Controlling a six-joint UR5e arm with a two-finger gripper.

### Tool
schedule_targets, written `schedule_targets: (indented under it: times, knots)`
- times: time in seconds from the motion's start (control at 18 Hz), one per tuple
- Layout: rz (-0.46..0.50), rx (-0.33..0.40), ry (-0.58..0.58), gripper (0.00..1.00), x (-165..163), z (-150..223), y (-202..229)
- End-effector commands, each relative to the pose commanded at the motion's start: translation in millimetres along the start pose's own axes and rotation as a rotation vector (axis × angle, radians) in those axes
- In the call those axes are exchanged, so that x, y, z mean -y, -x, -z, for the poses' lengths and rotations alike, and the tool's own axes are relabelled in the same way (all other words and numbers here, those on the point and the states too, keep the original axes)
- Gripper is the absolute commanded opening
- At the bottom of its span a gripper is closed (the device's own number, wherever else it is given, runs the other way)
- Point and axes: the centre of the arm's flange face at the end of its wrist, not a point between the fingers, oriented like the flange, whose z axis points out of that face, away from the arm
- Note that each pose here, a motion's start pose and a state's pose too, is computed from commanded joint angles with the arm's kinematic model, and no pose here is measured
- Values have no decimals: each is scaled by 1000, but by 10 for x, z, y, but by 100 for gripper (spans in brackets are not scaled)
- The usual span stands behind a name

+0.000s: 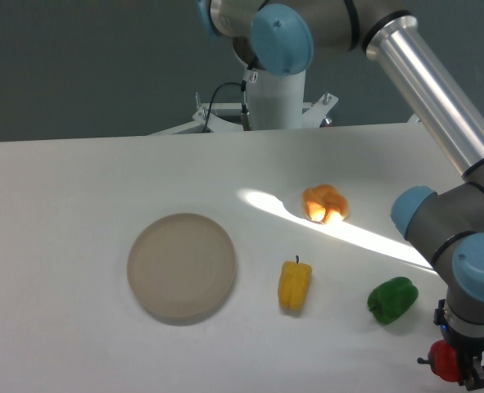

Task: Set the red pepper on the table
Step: 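Lift the held red pepper and carry it toward the orange pepper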

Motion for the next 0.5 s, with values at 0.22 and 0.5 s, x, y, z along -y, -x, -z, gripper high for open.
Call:
schedule_targets:
  times: [0.22, 0.5]
  knots:
    - [-4, -6, -5, 60, 100, 86, -20]
    - [-7, -49, -32, 60, 356, 385, -221]
